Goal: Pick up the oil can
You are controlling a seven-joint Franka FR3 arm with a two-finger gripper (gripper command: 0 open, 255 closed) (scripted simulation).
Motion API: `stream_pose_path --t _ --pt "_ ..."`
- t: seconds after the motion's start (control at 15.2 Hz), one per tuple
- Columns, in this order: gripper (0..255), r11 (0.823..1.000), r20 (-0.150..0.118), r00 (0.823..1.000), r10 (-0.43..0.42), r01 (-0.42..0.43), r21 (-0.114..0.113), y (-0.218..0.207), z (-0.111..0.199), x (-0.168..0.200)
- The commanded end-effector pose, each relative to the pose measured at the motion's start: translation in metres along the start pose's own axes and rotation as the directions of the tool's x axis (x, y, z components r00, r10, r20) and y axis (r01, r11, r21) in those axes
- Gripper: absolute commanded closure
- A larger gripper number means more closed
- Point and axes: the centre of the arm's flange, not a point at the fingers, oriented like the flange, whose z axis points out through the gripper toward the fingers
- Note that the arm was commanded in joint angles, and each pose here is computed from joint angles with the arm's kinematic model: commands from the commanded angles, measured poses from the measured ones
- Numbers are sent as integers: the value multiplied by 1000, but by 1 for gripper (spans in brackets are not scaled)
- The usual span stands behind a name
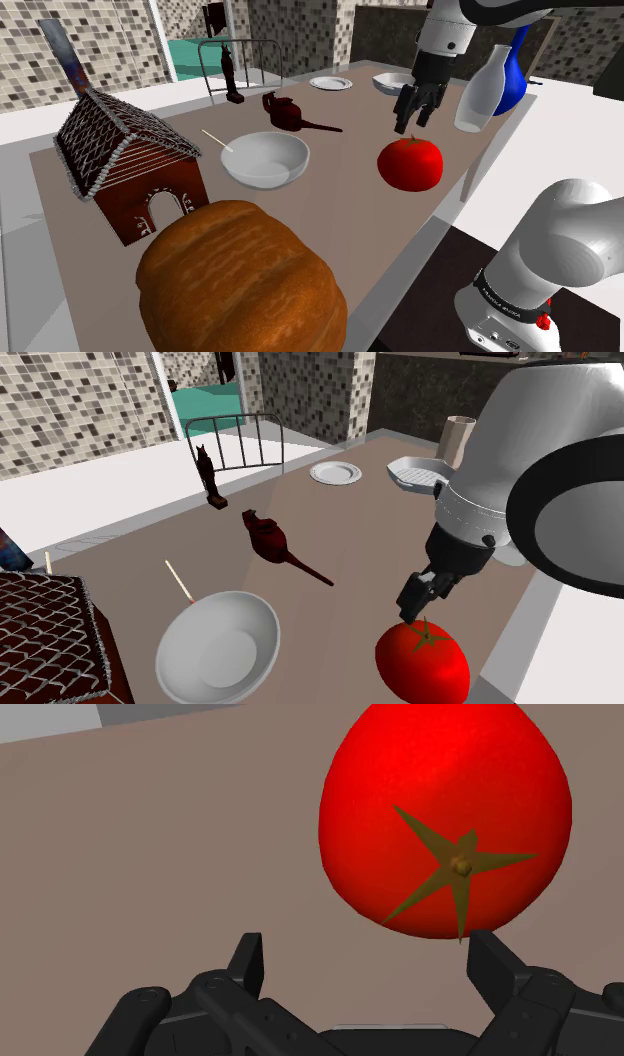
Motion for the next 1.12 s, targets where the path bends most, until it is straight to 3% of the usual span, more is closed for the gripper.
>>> stream_pose_path --t 0.0,1.06 --pt "0 1000 0 1000 0 0 0 0 0 0" --pt "0 1000 -71 997 12 -13 -12 -60 36 189"
